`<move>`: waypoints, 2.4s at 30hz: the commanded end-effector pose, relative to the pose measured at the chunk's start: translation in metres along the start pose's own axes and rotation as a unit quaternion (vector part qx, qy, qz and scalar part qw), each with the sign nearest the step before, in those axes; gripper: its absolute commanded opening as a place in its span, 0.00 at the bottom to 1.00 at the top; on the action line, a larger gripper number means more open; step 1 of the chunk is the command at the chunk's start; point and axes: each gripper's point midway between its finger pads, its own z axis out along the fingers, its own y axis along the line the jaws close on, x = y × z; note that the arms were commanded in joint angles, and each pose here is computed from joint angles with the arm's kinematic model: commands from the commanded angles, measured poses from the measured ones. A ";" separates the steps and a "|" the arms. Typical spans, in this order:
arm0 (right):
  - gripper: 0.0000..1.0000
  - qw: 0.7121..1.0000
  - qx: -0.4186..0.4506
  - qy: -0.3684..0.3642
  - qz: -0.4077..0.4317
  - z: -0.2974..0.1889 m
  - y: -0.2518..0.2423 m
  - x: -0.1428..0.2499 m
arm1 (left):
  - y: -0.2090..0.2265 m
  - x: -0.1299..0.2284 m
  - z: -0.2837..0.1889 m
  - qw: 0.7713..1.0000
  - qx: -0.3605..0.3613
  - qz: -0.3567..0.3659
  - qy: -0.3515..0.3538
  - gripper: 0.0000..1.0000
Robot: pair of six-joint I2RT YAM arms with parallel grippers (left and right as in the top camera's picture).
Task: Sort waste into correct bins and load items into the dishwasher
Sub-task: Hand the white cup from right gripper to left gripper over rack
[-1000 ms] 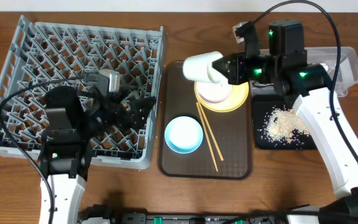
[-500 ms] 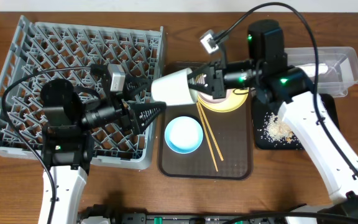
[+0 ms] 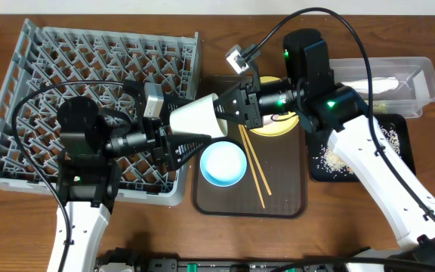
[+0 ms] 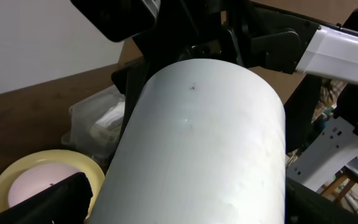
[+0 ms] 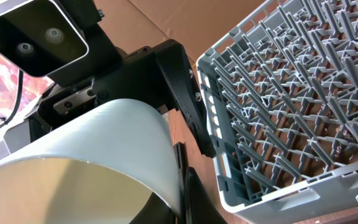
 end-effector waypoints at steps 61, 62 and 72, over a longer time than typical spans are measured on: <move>0.01 0.985 -0.165 0.031 -0.025 -0.027 0.048 0.005 | -0.009 -0.029 0.002 0.999 0.004 0.021 -0.032 0.80; 0.01 0.984 -0.173 0.033 -0.026 -0.028 0.050 0.006 | -0.012 -0.033 0.002 0.999 0.008 0.015 -0.037 0.80; 0.01 0.983 -0.176 0.035 -0.026 -0.028 0.051 0.006 | -0.022 -0.049 0.000 0.998 0.023 -0.011 -0.056 0.80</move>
